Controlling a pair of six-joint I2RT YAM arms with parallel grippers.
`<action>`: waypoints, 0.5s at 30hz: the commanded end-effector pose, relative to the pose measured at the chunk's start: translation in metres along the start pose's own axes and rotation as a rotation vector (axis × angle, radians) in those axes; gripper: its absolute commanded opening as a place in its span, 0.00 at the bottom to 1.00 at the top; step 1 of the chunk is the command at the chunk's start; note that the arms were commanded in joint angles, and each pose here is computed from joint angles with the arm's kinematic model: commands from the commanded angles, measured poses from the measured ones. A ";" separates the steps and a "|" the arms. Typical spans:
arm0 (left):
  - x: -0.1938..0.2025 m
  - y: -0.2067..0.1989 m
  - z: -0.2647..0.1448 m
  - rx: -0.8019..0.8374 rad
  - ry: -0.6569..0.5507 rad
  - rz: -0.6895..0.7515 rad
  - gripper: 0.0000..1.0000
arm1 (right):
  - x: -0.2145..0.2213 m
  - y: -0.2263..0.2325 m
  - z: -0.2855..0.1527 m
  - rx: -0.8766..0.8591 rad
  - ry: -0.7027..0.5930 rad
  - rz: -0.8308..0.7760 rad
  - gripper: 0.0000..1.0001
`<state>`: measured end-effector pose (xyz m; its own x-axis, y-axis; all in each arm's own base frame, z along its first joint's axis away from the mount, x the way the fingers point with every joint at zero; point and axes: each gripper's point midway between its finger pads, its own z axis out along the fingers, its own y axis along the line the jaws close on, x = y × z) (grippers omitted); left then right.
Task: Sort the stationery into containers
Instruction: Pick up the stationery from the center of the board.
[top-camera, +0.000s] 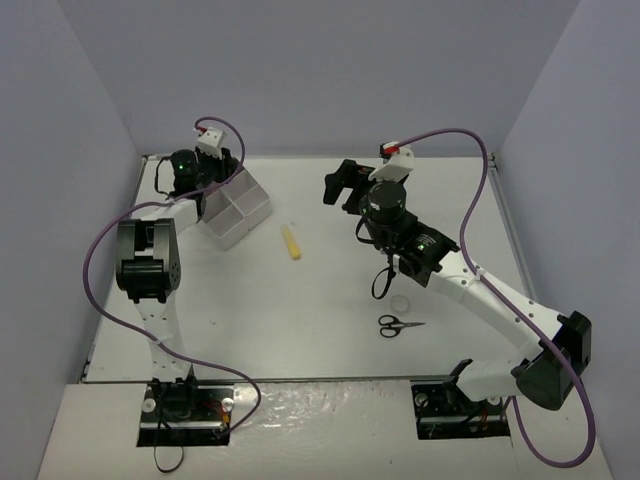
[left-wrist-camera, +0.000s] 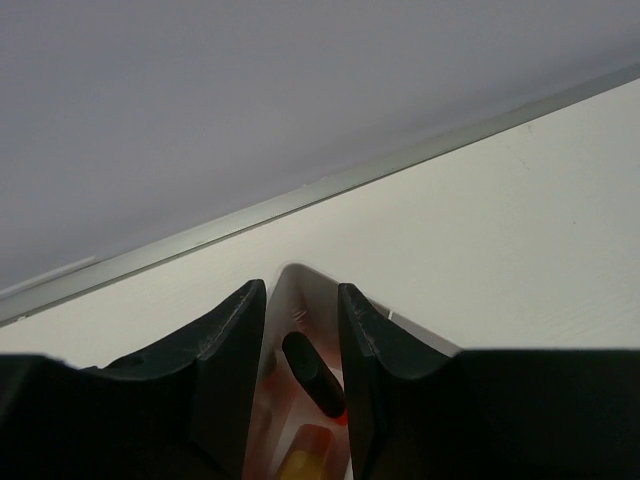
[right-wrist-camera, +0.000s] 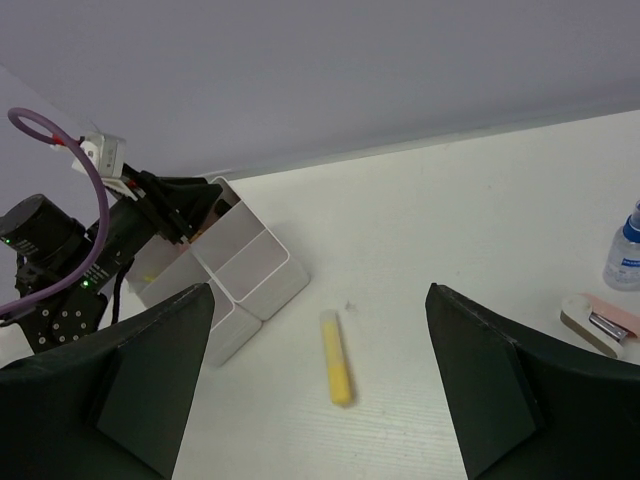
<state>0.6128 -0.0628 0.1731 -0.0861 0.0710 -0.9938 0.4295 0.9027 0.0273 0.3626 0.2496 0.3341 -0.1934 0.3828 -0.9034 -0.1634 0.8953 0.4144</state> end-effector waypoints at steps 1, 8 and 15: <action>-0.074 0.003 -0.006 -0.021 -0.145 0.106 0.31 | -0.037 0.001 -0.010 -0.009 -0.098 0.062 0.84; -0.131 -0.024 -0.020 0.092 -0.198 -0.009 0.32 | -0.008 0.007 -0.004 -0.080 0.010 -0.109 0.87; -0.171 -0.060 -0.050 0.126 -0.140 -0.064 0.37 | 0.088 -0.027 0.022 -0.012 0.374 -0.373 0.87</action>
<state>0.5899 -0.0843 0.2268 -0.1433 -0.0156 -0.9896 0.4840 0.8711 -0.0838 0.3645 0.2587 0.2959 -0.3086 0.1380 -0.9411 -0.2508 0.9426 0.2204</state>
